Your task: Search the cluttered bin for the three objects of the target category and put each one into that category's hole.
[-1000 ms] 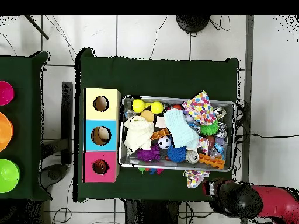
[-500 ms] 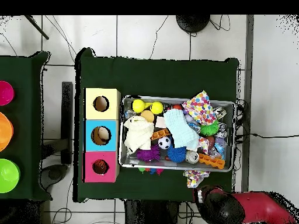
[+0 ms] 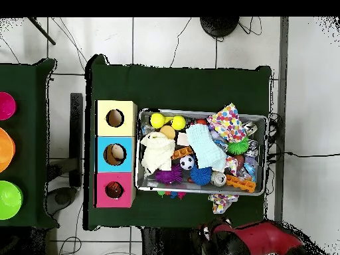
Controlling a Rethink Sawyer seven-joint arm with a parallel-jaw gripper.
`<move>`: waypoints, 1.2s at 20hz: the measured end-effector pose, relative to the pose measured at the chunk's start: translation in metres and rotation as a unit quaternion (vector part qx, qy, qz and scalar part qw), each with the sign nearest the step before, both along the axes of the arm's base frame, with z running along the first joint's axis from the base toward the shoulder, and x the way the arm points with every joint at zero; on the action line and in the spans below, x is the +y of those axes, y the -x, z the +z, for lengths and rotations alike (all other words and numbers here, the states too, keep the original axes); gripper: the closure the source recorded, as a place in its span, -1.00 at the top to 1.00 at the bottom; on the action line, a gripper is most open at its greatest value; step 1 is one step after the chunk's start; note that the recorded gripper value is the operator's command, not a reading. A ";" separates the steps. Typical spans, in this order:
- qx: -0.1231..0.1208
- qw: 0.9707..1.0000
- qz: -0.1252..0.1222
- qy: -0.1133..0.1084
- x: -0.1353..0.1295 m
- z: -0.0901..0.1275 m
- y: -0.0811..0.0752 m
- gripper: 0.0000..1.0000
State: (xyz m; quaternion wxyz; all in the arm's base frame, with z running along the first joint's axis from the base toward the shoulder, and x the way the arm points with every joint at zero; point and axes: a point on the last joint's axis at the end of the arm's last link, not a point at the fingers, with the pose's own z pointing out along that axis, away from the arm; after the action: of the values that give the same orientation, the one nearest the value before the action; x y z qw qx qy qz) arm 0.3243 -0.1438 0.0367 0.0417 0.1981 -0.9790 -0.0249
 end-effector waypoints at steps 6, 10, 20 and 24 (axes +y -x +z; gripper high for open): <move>0.010 1.000 -0.008 -0.018 0.012 -0.012 0.024 1.00; 0.023 0.999 -0.021 -0.019 0.009 -0.015 0.036 1.00; 0.025 0.999 -0.045 -0.010 -0.007 -0.010 0.046 1.00; 0.025 0.998 -0.050 -0.010 -0.010 -0.010 0.048 1.00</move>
State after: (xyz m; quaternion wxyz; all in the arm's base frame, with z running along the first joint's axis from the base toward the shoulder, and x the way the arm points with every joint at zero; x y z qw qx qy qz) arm 0.2764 -0.1539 0.0269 0.0633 0.1486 -0.9860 -0.0412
